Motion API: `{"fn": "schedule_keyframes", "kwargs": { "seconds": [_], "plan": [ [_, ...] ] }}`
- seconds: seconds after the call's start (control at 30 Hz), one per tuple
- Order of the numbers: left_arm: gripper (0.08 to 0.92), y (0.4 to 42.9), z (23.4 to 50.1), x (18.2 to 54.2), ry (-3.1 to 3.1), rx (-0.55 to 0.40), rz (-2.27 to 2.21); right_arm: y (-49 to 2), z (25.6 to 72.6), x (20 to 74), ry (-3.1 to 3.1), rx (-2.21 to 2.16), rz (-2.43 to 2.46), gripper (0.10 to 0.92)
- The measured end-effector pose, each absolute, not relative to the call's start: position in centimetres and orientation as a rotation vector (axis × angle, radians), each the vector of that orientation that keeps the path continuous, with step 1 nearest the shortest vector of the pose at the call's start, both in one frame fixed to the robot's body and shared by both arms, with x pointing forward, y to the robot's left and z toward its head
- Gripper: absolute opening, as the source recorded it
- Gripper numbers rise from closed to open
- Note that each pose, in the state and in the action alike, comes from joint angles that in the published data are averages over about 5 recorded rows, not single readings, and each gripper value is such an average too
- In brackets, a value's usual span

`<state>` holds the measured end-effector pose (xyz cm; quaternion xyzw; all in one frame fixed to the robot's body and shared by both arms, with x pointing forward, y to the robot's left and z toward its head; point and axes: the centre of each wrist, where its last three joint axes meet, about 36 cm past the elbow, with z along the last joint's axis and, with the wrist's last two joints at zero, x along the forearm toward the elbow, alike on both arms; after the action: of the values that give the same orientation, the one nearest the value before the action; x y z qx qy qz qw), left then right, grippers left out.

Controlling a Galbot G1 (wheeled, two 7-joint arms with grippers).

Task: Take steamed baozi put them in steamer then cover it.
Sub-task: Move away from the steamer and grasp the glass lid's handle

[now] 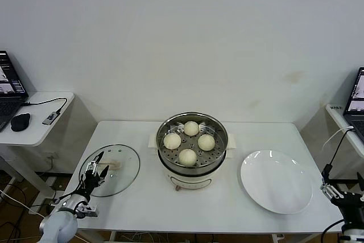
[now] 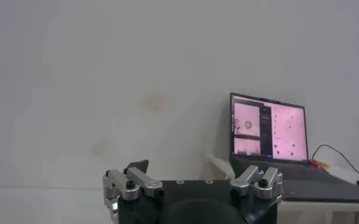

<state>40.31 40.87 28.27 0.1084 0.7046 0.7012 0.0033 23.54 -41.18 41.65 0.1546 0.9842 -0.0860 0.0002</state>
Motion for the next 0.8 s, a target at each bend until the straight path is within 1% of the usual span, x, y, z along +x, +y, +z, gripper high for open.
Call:
{"fn": "schedule_keyframes", "kwargs": {
  "seconds": [0.37, 0.8],
  "plan": [
    [0.823, 41.1, 27.7, 41.9, 2.198, 0.346, 2.225, -41.1, 41.2, 23.6, 3.101, 0.485, -0.262, 0.823],
    [0.823, 41.2, 27.8, 44.2, 2.193, 0.329, 2.242, -41.0, 40.3, 23.7, 3.114, 0.487, -0.254, 0.823]
  ]
}}
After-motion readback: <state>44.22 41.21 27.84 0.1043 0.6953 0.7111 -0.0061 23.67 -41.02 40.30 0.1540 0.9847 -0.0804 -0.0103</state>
